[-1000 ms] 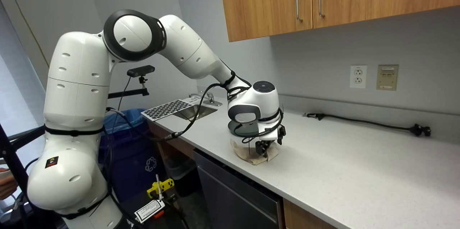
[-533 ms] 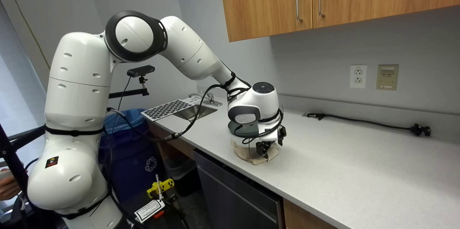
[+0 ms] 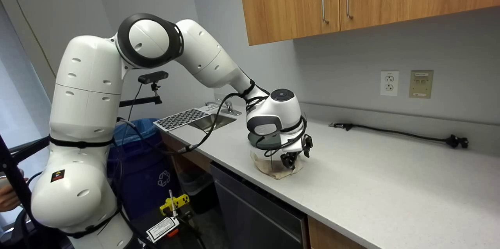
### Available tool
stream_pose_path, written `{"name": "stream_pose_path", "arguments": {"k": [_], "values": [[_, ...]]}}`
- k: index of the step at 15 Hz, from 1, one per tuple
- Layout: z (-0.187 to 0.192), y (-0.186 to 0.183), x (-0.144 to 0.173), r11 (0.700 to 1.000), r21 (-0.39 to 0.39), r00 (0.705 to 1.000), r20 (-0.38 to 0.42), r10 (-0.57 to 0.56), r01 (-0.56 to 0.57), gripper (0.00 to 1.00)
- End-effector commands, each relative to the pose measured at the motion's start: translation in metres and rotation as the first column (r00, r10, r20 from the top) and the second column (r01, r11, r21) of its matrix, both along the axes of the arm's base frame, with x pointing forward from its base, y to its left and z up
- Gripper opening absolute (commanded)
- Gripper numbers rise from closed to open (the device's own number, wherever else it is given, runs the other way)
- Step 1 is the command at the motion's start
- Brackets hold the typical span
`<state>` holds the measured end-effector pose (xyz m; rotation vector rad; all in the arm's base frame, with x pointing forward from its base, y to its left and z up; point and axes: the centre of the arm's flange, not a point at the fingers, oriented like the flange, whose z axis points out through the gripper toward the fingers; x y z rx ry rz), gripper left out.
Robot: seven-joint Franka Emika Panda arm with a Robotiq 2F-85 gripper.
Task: Unfold the towel
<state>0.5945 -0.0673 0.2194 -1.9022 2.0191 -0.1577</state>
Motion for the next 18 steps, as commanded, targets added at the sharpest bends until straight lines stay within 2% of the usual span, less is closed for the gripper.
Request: {"name": "stream_pose_path", "arguments": {"k": [1, 3, 8, 13, 15, 18], "values": [[0.01, 0.007, 0.003, 0.999, -0.032, 0.999, 0.048, -0.006, 0.008, 0.54], [0.013, 0.008, 0.003, 0.999, -0.041, 0.998, 0.06, -0.008, 0.01, 0.37], [0.017, 0.012, 0.003, 0.998, -0.065, 0.997, 0.074, -0.003, 0.008, 0.01], [0.025, 0.017, 0.002, 0.997, -0.082, 0.996, 0.09, 0.017, -0.01, 0.0], [0.038, 0.02, -0.001, 0.994, -0.109, 0.991, 0.133, 0.028, -0.013, 0.0], [0.073, 0.023, -0.007, 0.982, -0.188, 0.967, 0.251, 0.044, 0.004, 0.0]]}}
